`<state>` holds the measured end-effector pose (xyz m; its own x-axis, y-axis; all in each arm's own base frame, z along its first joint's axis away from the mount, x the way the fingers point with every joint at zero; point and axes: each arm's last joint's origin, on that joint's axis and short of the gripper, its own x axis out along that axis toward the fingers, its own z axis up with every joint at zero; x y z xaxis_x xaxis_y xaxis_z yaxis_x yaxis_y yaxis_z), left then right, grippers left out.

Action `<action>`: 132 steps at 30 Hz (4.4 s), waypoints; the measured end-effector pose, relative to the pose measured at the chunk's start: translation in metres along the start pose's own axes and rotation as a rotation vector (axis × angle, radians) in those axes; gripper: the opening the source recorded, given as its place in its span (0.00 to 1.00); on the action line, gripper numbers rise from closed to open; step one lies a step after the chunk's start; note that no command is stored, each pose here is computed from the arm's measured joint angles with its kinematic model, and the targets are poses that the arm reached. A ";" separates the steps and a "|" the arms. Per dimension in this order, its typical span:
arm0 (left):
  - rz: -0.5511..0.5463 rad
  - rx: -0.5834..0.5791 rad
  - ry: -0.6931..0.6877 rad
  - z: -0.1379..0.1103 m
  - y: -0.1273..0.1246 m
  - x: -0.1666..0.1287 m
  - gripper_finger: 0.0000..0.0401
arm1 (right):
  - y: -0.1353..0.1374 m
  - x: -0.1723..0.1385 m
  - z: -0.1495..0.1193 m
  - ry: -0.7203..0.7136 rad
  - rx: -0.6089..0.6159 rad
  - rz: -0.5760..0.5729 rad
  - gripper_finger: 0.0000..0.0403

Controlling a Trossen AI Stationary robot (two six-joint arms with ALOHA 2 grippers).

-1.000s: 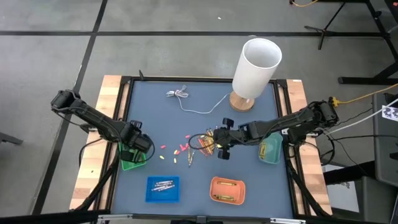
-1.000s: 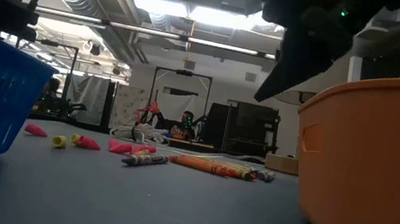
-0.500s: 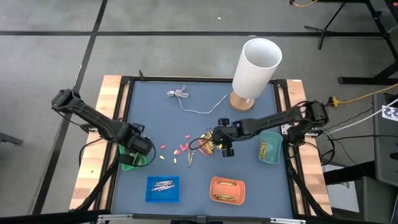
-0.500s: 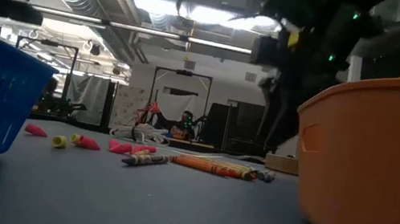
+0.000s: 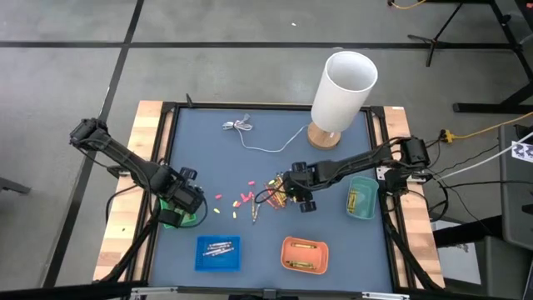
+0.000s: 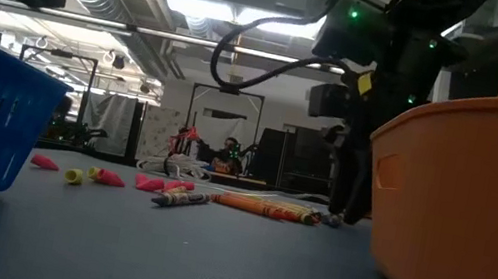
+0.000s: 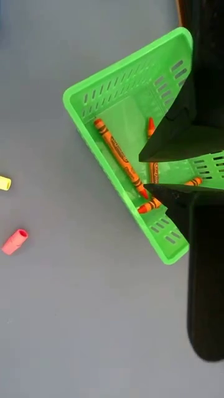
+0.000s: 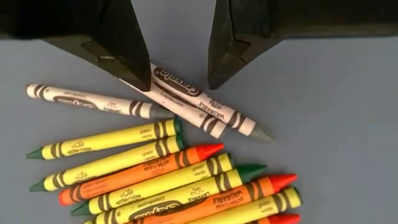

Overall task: Sort crayons
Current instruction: Put the gray crayon into the blue bin

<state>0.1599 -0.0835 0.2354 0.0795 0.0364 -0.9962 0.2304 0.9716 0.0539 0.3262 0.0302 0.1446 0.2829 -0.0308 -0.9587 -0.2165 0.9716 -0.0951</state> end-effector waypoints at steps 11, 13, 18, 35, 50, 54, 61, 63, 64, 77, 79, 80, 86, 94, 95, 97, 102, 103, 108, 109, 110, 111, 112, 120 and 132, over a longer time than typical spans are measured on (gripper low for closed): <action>0.019 -0.006 -0.027 0.002 0.000 0.000 0.13 | 0.003 -0.001 -0.003 0.026 0.011 0.086 0.40; 0.019 -0.006 -0.028 0.002 0.000 0.000 0.13 | 0.003 -0.001 -0.003 0.026 0.011 0.092 0.40; 0.017 -0.007 -0.035 0.003 0.000 0.000 0.13 | 0.002 -0.003 0.001 0.010 0.005 0.089 0.40; 0.011 -0.009 -0.059 0.005 -0.001 0.000 0.13 | 0.002 -0.003 0.004 -0.029 -0.243 0.070 0.40; 0.009 -0.010 -0.067 0.006 -0.001 0.000 0.13 | 0.002 0.005 0.003 0.003 -0.309 0.064 0.40; 0.009 -0.010 -0.068 0.006 -0.001 0.000 0.13 | 0.003 0.006 0.000 0.028 -0.272 0.092 0.40; 0.007 -0.011 -0.076 0.007 -0.001 0.000 0.13 | 0.004 0.006 -0.001 0.032 -0.185 0.149 0.40; 0.006 -0.011 -0.080 0.007 -0.001 0.000 0.13 | 0.004 0.006 -0.001 0.035 -0.162 0.152 0.40; 0.005 -0.012 -0.084 0.008 -0.001 0.000 0.13 | 0.004 0.006 -0.001 0.037 -0.148 0.152 0.40; -0.025 -0.021 -0.197 0.018 -0.004 -0.002 0.13 | 0.006 0.006 -0.002 0.041 -0.114 0.178 0.09; -0.033 -0.024 -0.226 0.021 -0.004 -0.003 0.13 | 0.006 0.005 -0.002 0.040 -0.113 0.183 0.05; -0.036 -0.025 -0.239 0.023 -0.005 -0.003 0.13 | 0.006 0.004 -0.001 0.042 -0.113 0.189 0.03; -0.048 -0.029 -0.284 0.027 -0.006 -0.004 0.13 | 0.004 -0.010 0.017 0.026 -0.114 0.208 0.04; -0.049 -0.029 -0.285 0.027 -0.006 -0.004 0.13 | 0.008 -0.054 0.065 -0.164 -0.105 0.214 0.03; -0.049 -0.029 -0.285 0.027 -0.006 -0.004 0.13 | 0.011 -0.060 0.072 -0.200 -0.096 0.215 0.02; -0.048 -0.029 -0.285 0.027 -0.006 -0.004 0.13 | 0.019 -0.070 0.085 -0.292 -0.072 0.218 0.03; -0.048 -0.029 -0.284 0.027 -0.006 -0.004 0.13 | 0.044 -0.088 0.114 -0.588 -0.052 0.246 0.04; -0.048 -0.029 -0.284 0.027 -0.006 -0.004 0.13 | 0.050 -0.089 0.119 -0.641 -0.058 0.254 0.05; -0.049 -0.029 -0.287 0.027 -0.006 -0.004 0.13 | 0.078 -0.083 0.141 -0.869 -0.111 0.286 0.05; -0.049 -0.029 -0.287 0.027 -0.006 -0.004 0.13 | 0.083 -0.078 0.145 -0.901 -0.119 0.291 0.05; -0.050 -0.030 -0.289 0.027 -0.006 -0.004 0.13 | 0.088 -0.074 0.148 -0.937 -0.126 0.296 0.05; -0.050 -0.030 -0.291 0.027 -0.006 -0.004 0.13 | 0.093 -0.069 0.151 -0.967 -0.132 0.302 0.05; -0.050 -0.030 -0.292 0.027 -0.006 -0.004 0.13 | 0.096 -0.063 0.153 -0.988 -0.137 0.306 0.05; -0.054 -0.031 -0.306 0.029 -0.006 -0.005 0.13 | 0.109 -0.015 0.160 -1.036 -0.130 0.321 0.05; -0.062 -0.033 -0.337 0.032 -0.007 -0.006 0.13 | 0.104 -0.003 0.163 -1.050 -0.005 0.404 0.18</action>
<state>0.1887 -0.0979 0.2427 0.3832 -0.0969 -0.9185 0.2136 0.9768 -0.0140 0.4550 0.1696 0.1810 0.8375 0.5009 -0.2184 -0.4735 0.8647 0.1675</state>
